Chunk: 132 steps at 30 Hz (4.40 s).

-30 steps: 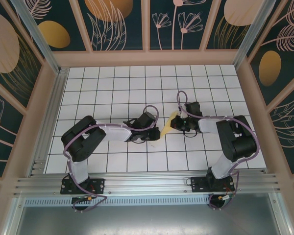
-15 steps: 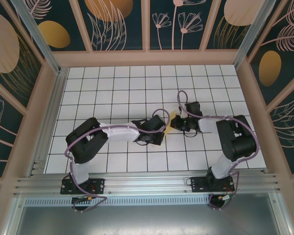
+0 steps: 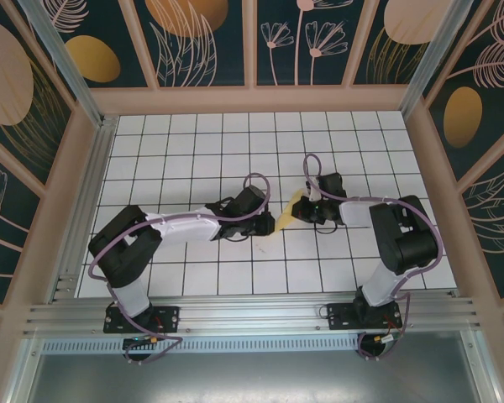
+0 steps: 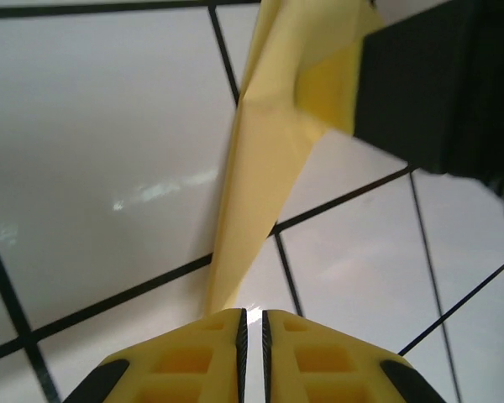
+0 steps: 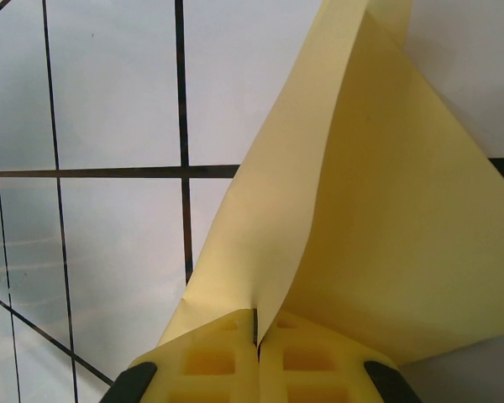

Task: Fold a paper plane with a square sheet of paper (pick it up from the middle)
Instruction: Fold the wing for the fifth time at the center of the table.

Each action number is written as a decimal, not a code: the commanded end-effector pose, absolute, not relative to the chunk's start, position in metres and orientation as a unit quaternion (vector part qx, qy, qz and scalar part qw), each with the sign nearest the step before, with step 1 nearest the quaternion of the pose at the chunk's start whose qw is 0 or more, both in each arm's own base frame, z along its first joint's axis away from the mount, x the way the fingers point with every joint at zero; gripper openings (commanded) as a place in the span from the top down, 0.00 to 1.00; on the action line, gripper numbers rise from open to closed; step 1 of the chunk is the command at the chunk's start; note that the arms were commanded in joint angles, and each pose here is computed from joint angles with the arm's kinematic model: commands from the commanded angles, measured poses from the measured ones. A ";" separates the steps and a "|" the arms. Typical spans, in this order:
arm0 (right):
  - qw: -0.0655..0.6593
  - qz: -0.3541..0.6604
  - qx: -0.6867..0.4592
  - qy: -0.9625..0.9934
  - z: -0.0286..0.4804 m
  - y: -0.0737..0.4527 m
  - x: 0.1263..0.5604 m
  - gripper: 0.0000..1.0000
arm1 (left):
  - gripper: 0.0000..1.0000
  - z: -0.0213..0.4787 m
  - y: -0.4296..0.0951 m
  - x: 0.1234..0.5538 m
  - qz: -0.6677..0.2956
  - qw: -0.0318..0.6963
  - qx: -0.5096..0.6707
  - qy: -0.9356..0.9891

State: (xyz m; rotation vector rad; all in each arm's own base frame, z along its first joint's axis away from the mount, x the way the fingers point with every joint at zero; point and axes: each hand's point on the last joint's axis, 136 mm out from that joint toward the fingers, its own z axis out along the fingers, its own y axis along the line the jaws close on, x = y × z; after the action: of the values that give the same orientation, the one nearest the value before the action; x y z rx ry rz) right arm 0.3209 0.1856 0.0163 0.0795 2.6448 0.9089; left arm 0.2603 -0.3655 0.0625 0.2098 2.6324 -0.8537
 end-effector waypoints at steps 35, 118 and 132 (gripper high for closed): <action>0.119 0.300 0.058 0.945 -0.001 0.177 0.311 0.89 | 0.91 -0.019 -0.349 0.241 -0.270 0.099 -0.014 0.958; 0.212 0.349 0.146 0.901 0.041 0.124 0.439 0.97 | 1.00 -0.051 -0.329 0.215 -0.251 0.063 -0.013 0.966; 0.198 0.362 0.044 0.910 0.082 0.194 0.378 0.91 | 0.98 -0.027 -0.344 0.230 -0.269 0.092 -0.001 0.959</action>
State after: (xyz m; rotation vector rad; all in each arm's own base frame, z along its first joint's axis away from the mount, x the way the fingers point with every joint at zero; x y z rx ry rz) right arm 0.4009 0.1773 0.1130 0.1674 2.4201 1.0400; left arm 0.2562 -0.3718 0.0144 -0.0104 2.6738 -0.9802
